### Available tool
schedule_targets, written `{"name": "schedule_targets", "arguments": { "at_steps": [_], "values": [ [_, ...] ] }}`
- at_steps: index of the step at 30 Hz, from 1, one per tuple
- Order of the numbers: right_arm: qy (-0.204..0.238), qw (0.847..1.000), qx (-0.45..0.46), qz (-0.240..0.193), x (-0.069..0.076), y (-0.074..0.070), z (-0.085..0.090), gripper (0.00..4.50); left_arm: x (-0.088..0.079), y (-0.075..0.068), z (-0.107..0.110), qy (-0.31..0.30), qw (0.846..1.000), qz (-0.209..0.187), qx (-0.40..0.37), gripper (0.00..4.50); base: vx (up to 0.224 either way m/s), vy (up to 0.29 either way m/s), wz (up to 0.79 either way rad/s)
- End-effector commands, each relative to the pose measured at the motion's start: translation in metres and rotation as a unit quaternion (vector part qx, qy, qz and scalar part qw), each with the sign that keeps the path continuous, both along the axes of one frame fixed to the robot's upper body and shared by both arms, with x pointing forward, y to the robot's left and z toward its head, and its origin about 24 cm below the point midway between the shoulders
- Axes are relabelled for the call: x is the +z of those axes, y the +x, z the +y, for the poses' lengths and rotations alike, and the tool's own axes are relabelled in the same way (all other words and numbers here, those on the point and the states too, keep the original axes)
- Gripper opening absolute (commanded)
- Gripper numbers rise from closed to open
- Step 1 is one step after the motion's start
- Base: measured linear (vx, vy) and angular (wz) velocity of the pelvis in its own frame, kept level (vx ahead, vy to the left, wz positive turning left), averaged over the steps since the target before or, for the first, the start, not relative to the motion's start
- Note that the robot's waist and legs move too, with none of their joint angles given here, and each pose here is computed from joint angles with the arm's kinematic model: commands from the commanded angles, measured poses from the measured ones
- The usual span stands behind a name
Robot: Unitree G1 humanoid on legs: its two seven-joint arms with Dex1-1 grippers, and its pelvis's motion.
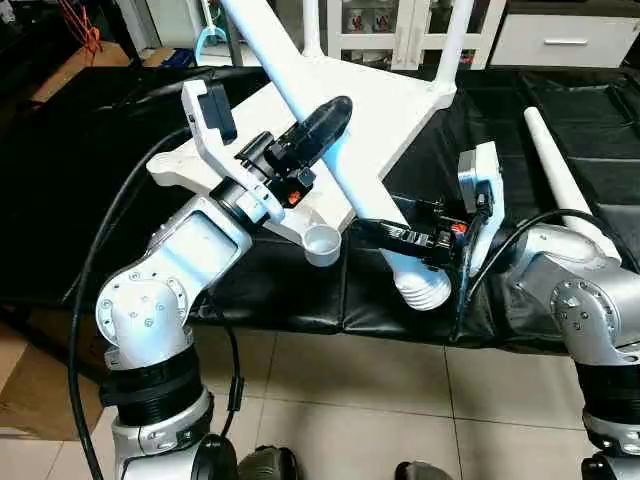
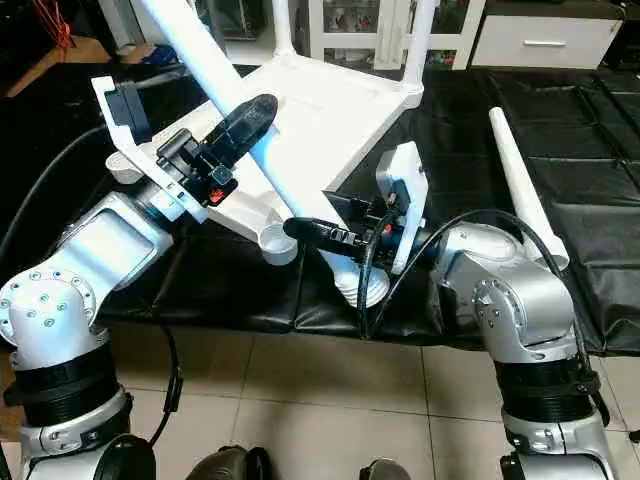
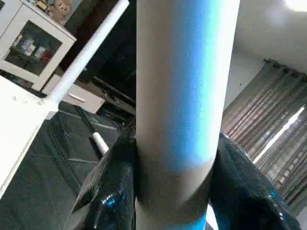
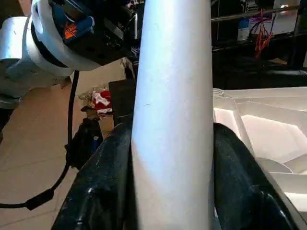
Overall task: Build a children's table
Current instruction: Pick table leg
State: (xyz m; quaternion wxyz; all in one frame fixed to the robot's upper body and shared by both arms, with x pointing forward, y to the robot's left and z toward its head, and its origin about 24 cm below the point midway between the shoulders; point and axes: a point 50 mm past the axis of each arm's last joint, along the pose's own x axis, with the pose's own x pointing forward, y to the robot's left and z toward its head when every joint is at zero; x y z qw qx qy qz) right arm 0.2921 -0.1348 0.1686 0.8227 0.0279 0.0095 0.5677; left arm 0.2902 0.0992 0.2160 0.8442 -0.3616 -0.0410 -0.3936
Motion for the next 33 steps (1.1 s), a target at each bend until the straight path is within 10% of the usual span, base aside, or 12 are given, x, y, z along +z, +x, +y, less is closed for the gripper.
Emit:
{"name": "schedule_targets", "arguments": {
  "at_steps": [1, 14, 22, 33],
  "values": [
    [0.017, 0.999, -0.018, -0.024, 0.009, 0.004, 0.000, 2.39, -0.001, 0.004, 0.008, 0.004, 1.000, 0.010, 0.028, 1.77, 0.000, 0.000, 0.00],
    [0.088, 0.996, 0.033, 0.005, 0.020, -0.005, -0.007, 3.30, -0.003, 0.002, 0.010, 0.043, 0.999, -0.024, -0.021, 1.74, 0.000, 0.000, 0.00],
    [0.188, 0.980, 0.047, 0.033, 0.046, 0.002, -0.044, 4.02, 0.001, 0.001, 0.009, 0.065, 0.990, -0.070, -0.103, 1.74, 0.000, 0.000, 0.00],
    [0.046, 0.988, 0.098, 0.108, 0.015, -0.010, -0.045, 4.50, 0.013, -0.017, -0.002, 0.053, 0.957, -0.150, -0.243, 1.74, 0.000, 0.000, 0.00]
  ]
}}
